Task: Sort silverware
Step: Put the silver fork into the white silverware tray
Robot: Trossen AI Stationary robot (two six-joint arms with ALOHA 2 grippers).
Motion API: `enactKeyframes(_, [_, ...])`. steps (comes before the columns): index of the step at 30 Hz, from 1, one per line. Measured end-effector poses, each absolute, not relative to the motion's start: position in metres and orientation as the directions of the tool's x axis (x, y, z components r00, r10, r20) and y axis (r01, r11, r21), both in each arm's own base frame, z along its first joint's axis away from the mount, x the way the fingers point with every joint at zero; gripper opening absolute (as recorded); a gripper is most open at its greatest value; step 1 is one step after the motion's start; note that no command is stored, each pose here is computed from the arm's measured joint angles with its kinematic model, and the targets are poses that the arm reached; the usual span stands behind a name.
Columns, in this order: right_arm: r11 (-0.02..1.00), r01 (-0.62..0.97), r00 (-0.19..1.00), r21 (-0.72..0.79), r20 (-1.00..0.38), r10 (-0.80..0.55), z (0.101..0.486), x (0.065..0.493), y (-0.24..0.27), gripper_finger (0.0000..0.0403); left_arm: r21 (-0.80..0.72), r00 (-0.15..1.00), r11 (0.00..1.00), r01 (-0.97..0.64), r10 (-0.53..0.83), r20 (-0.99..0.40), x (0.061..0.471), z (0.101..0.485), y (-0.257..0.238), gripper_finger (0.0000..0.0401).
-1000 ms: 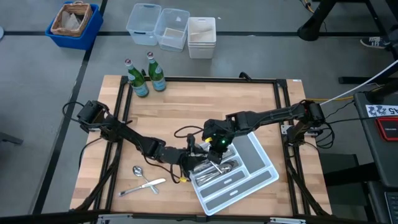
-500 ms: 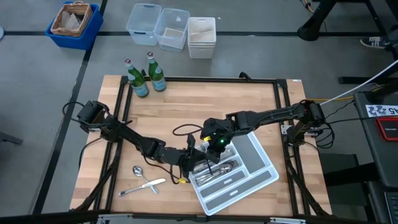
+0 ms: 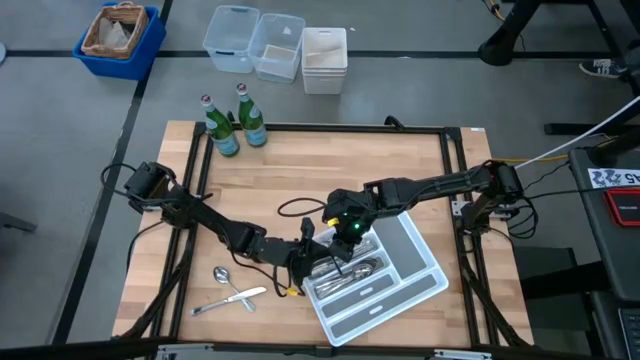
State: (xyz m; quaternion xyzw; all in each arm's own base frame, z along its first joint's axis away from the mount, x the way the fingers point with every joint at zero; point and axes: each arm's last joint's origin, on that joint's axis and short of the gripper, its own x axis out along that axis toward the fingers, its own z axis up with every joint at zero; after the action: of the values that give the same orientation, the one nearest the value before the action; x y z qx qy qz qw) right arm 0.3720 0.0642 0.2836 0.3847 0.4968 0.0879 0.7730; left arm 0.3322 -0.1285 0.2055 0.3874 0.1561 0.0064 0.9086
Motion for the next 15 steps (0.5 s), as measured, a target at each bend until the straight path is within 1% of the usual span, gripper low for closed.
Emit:
enactKeyframes(4, [0.688, 0.243, 0.495, 0.684, -0.697, 0.519, 0.284, 0.372, 0.064, 0.0000, 0.701, 0.952, 0.705, 0.106, 0.132, -0.277, 0.332, 0.206, -0.129, 0.0002])
enactKeyframes(6, [0.688, 0.243, 0.496, 0.684, -0.697, 0.518, 0.284, 0.373, 0.064, 0.0000, 0.684, 0.952, 0.723, 0.099, 0.132, -0.277, 0.332, 0.206, -0.129, 0.0002])
enactKeyframes(11, [0.687, 0.246, 0.506, 0.683, -0.695, 0.510, 0.288, 0.374, 0.061, 0.0000, 0.601, 0.951, 0.797, 0.061, 0.136, -0.277, 0.332, 0.206, -0.129, 0.0002])
enactKeyframes(15, [0.719, 0.242, 0.520, 0.652, -0.712, 0.471, 0.297, 0.374, 0.056, 0.0000, 0.508, 0.953, 0.861, 0.011, 0.146, -0.268, 0.332, 0.207, -0.129, 0.0002])
